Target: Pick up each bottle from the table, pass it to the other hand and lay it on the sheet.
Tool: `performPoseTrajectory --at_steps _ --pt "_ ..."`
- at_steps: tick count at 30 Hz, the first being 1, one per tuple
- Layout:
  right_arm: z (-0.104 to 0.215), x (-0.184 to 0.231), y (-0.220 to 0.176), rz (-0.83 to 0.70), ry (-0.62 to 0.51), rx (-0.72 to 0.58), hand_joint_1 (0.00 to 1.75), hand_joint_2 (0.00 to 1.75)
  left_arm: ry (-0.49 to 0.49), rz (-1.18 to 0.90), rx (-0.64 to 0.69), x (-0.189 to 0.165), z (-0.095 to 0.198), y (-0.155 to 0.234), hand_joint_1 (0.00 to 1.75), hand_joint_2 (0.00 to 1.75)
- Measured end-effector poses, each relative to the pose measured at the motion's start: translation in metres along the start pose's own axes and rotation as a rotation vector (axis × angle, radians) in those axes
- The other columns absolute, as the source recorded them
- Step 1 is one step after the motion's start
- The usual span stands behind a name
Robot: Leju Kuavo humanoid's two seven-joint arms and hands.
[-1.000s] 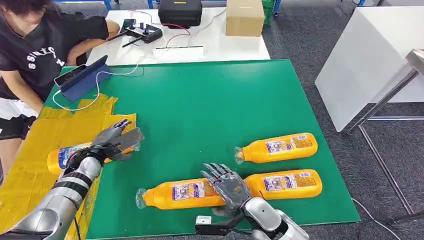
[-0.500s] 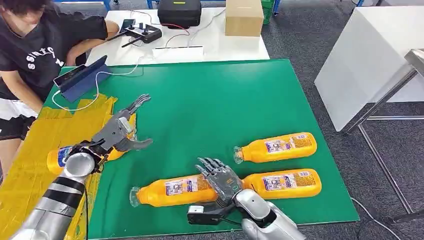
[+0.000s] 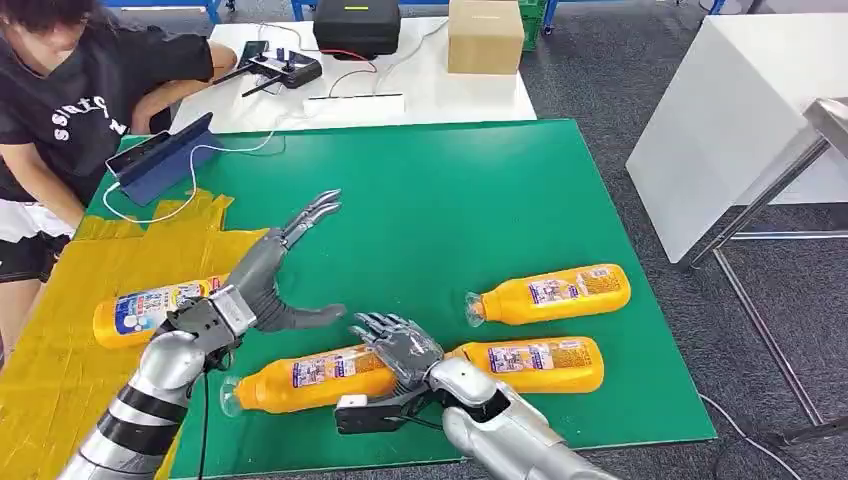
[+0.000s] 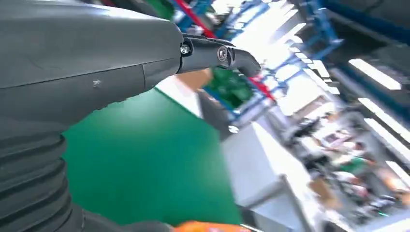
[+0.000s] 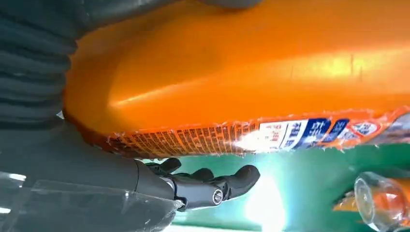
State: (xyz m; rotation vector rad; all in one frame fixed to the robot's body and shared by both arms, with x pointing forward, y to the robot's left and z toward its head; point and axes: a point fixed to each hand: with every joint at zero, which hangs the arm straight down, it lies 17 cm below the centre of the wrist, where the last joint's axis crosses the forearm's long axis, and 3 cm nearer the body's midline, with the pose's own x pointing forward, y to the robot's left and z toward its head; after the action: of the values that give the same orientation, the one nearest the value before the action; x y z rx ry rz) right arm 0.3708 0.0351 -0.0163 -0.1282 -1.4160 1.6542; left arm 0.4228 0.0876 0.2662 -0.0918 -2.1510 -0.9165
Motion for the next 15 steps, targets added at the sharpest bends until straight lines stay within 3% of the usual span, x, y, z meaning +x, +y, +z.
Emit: performPoseTrajectory --at_steps 3,7,15 --pt "-0.002 -0.002 0.008 -0.06 -0.007 0.068 1.45 1.75 -0.071 0.019 -0.004 0.025 -0.006 -0.006 0.0 1.75" --pt "-0.004 -0.01 0.013 -0.075 0.015 0.107 1.45 1.75 -0.127 0.035 -0.008 0.045 -0.009 -0.013 0.0 1.75" --pt "-0.006 -0.016 0.015 -0.068 0.033 0.128 1.45 1.75 -0.16 0.05 -0.02 0.058 -0.011 -0.021 0.0 1.75"
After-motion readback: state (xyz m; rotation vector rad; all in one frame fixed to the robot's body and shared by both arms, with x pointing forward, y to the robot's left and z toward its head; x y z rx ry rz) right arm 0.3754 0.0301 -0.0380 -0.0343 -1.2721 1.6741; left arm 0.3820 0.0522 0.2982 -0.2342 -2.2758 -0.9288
